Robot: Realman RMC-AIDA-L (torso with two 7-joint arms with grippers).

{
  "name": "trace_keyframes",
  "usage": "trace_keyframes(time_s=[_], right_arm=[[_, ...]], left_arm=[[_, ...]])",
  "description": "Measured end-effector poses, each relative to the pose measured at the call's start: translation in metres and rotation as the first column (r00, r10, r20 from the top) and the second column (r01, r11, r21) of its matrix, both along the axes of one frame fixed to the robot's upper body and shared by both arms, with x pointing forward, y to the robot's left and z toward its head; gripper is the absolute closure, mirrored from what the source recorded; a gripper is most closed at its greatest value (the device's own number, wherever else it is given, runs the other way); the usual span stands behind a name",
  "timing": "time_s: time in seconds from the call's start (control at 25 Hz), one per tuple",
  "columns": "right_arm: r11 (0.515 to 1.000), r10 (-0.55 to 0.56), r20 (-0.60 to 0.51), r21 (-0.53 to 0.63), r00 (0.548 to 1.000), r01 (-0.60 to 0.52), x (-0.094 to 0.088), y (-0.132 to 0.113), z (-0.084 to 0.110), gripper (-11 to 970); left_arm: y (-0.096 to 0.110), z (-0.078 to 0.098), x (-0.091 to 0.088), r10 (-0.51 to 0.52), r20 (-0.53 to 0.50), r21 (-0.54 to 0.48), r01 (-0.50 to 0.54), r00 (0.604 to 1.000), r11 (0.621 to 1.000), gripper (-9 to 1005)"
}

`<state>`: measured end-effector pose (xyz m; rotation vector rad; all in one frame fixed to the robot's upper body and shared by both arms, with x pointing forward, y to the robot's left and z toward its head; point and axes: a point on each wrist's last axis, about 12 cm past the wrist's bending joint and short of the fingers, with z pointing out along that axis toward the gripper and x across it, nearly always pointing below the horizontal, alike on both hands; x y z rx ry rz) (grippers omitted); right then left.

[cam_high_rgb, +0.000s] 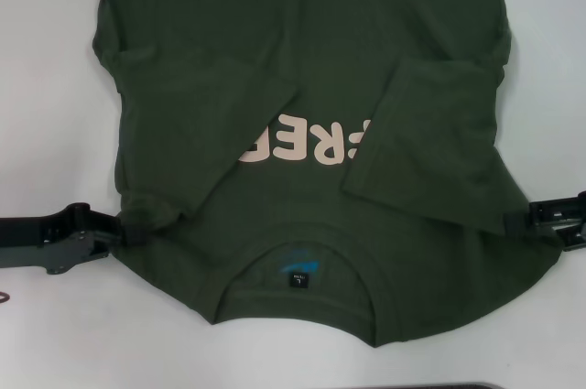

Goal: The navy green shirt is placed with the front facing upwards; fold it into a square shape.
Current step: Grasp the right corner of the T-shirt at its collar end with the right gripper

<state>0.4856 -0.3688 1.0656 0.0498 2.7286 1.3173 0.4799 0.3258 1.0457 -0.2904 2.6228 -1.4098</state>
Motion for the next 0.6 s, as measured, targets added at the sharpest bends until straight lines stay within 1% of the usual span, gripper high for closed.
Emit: trace_keyframes(time_s=[0.28, 0.6], right_arm=[[1.0, 0.016, -0.012, 0.006, 1.0, -0.016, 0.001, 0.006, -0.0031, 126], [1.0, -0.007, 0.0, -0.011, 1.0, 0.007, 0.0001, 0.0016, -0.0043, 167]], left_arm=[[-0.001, 0.0, 0.0004, -0.002, 0.001, -0.002, 0.002, 1.0, 1.0, 952], [-0.0017, -0.0001, 0.0002, -0.003, 0.001, -0.004, 0.003, 1.0, 1.0, 952]])
